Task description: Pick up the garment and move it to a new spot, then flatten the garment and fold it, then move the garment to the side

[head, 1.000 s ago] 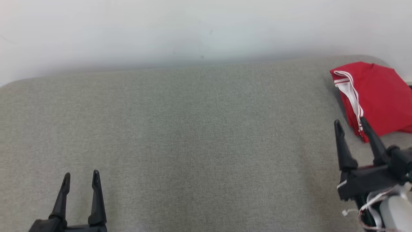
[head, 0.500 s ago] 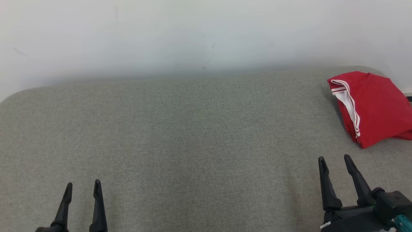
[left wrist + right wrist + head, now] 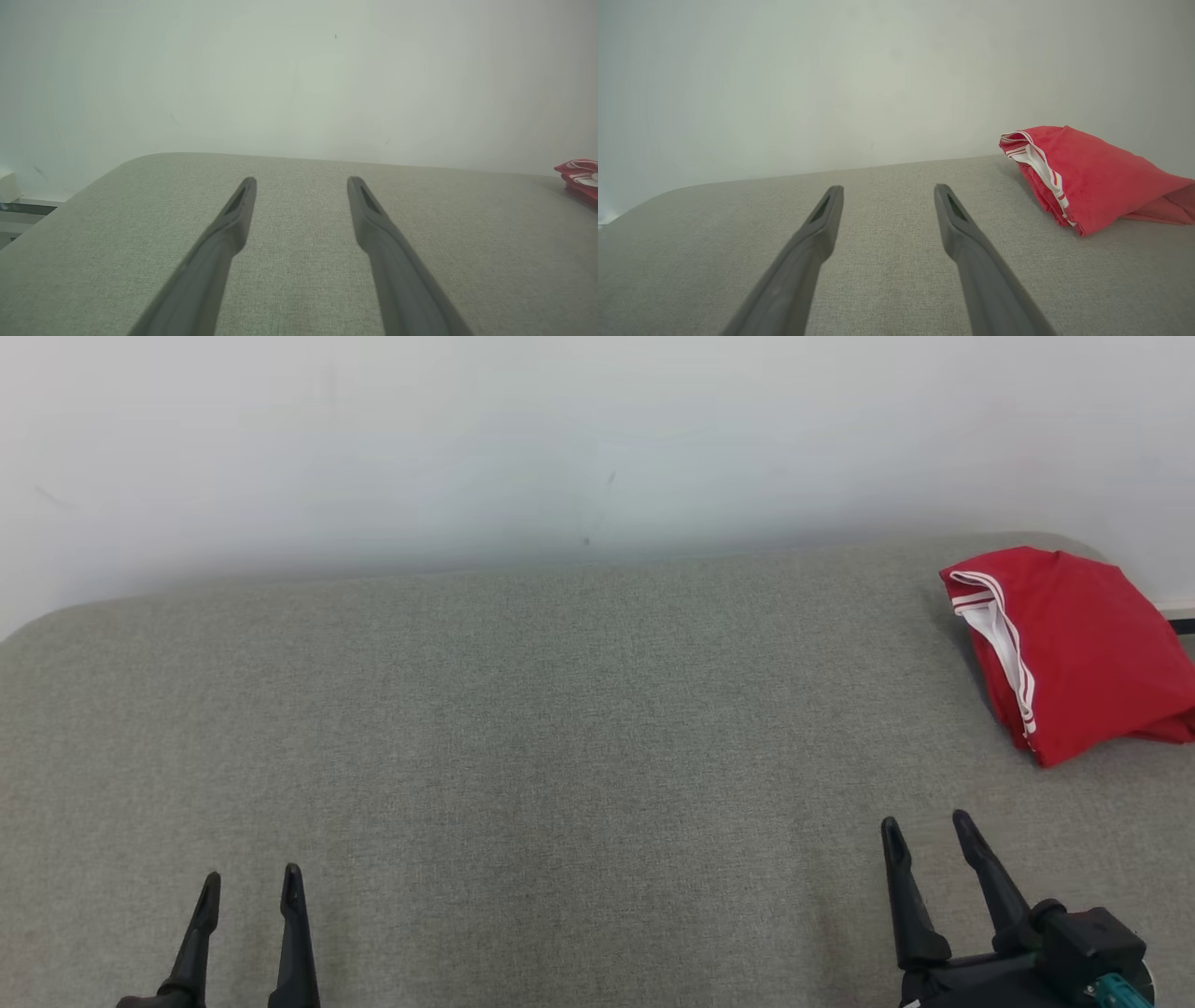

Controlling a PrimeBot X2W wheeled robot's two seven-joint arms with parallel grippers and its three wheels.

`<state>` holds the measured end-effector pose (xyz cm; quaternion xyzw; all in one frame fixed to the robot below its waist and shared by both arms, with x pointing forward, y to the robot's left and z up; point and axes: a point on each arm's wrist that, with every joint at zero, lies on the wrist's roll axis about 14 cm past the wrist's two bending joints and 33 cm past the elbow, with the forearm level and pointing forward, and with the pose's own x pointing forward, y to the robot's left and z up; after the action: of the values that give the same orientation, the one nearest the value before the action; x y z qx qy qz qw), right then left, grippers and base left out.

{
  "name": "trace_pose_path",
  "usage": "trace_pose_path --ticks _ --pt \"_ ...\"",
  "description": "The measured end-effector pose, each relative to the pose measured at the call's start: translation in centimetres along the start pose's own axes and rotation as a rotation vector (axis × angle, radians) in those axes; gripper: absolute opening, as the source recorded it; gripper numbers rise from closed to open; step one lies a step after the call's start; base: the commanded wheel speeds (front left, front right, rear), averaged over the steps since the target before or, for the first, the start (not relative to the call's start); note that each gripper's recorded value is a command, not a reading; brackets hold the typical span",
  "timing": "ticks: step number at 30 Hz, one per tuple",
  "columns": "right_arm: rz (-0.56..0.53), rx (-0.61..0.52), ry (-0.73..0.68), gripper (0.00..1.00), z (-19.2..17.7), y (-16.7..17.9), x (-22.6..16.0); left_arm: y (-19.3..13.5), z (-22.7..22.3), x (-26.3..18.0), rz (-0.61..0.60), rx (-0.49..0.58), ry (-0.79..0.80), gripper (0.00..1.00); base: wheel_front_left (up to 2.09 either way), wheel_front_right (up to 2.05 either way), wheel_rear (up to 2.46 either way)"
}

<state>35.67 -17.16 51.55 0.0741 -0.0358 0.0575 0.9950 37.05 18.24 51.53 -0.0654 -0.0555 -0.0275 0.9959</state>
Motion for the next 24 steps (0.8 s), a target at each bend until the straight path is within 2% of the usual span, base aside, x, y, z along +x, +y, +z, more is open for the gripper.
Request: trace_pose_path --ticks 13,14,20,24 --pt "0.014 0.014 -0.002 1.00 -0.3 0.7 0.4 0.3 0.0 -0.2 0.010 0.003 0.000 1.00 0.00 0.00 0.00" --pt "0.015 0.015 -0.001 0.00 -0.3 0.8 0.4 0.4 0.0 -0.2 0.013 0.010 0.000 0.00 0.00 0.00 0.00" --pt "-0.002 0.035 0.072 0.00 -2.6 0.5 -0.7 0.8 -1.9 -1.0 0.033 0.009 0.069 0.00 0.00 0.00 0.00" --pt "-0.023 0.106 0.079 0.00 -2.8 0.2 -0.7 1.3 -2.4 -1.1 0.062 -0.063 0.091 0.00 0.00 0.00 0.00"
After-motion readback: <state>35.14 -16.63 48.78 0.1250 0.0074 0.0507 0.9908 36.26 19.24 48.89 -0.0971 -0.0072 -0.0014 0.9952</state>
